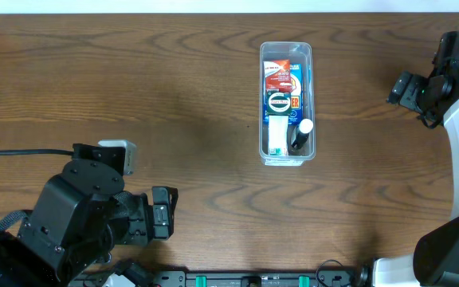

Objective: Pack container

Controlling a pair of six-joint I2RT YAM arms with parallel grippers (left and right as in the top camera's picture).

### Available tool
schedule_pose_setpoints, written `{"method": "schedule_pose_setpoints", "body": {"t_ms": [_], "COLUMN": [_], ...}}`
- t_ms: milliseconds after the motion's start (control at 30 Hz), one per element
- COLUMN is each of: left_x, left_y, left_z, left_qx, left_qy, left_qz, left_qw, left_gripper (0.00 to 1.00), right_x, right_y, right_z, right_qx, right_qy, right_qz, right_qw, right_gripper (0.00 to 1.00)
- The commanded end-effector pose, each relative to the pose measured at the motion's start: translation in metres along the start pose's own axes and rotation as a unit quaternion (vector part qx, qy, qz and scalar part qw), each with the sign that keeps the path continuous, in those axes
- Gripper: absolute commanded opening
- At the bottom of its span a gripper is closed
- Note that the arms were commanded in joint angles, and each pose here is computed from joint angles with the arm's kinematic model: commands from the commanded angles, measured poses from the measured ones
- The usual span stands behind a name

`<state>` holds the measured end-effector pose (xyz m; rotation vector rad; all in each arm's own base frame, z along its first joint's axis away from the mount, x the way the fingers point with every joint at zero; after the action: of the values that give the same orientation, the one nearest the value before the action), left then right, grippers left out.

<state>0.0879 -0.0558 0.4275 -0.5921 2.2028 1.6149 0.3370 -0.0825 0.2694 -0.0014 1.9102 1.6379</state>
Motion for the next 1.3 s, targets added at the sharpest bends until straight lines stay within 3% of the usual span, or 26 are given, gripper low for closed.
{"method": "schedule_pose_setpoints", "body": {"t_ms": [0, 200, 533, 733, 933, 1133, 1267], "left_x": [0.000, -0.007, 0.025, 0.049, 0.057, 0.057, 0.058], "left_y": [-0.007, -0.048, -0.130, -0.165, -0.178, -0.180, -0.182], "left_z": [0.002, -0.007, 0.041, 0.060, 0.079, 0.089, 0.091], "left_qx": [-0.019, -0.007, -0.008, 0.071, 0.045, 0.022, 0.015], "left_qy": [-0.069, -0.190, -0.152, -0.237, -0.222, -0.213, -0.210], "left_qz": [0.003, -0.024, -0.121, -0.261, -0.380, -0.442, -0.453], "left_qw": [0.997, 0.981, 0.981, 0.933, 0.897, 0.871, 0.867], "left_gripper": [0.98, 0.98, 0.98, 0.98, 0.98, 0.98, 0.98], "right_x": [0.000, 0.000, 0.000, 0.000, 0.000, 0.000, 0.000], "right_y": [-0.002, -0.002, -0.002, -0.002, -0.002, -0.002, -0.002], "right_z": [-0.003, -0.003, -0.003, -0.003, -0.003, -0.003, -0.003], "right_qx": [0.006, 0.006, 0.006, 0.006, 0.006, 0.006, 0.006], "right_qy": [0.002, 0.002, 0.002, 0.002, 0.002, 0.002, 0.002], "right_qz": [0.002, 0.002, 0.002, 0.002, 0.002, 0.002, 0.002], "right_qw": [1.000, 1.000, 1.000, 1.000, 1.000, 1.000, 1.000], "right_gripper": [0.99, 0.99, 0.99, 0.99, 0.99, 0.99, 0.99]}}
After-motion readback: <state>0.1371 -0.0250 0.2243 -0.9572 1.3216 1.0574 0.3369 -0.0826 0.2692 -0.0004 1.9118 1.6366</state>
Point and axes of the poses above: each gripper's point midway between its finger pads, its own y axis back along the fingers, its own z axis along the line the jaws close on, x = y × z, the point moved 10 cm from there along y, back along the fingers, and after that the axes turned 4 degrees about y, right-handed, at the moved point
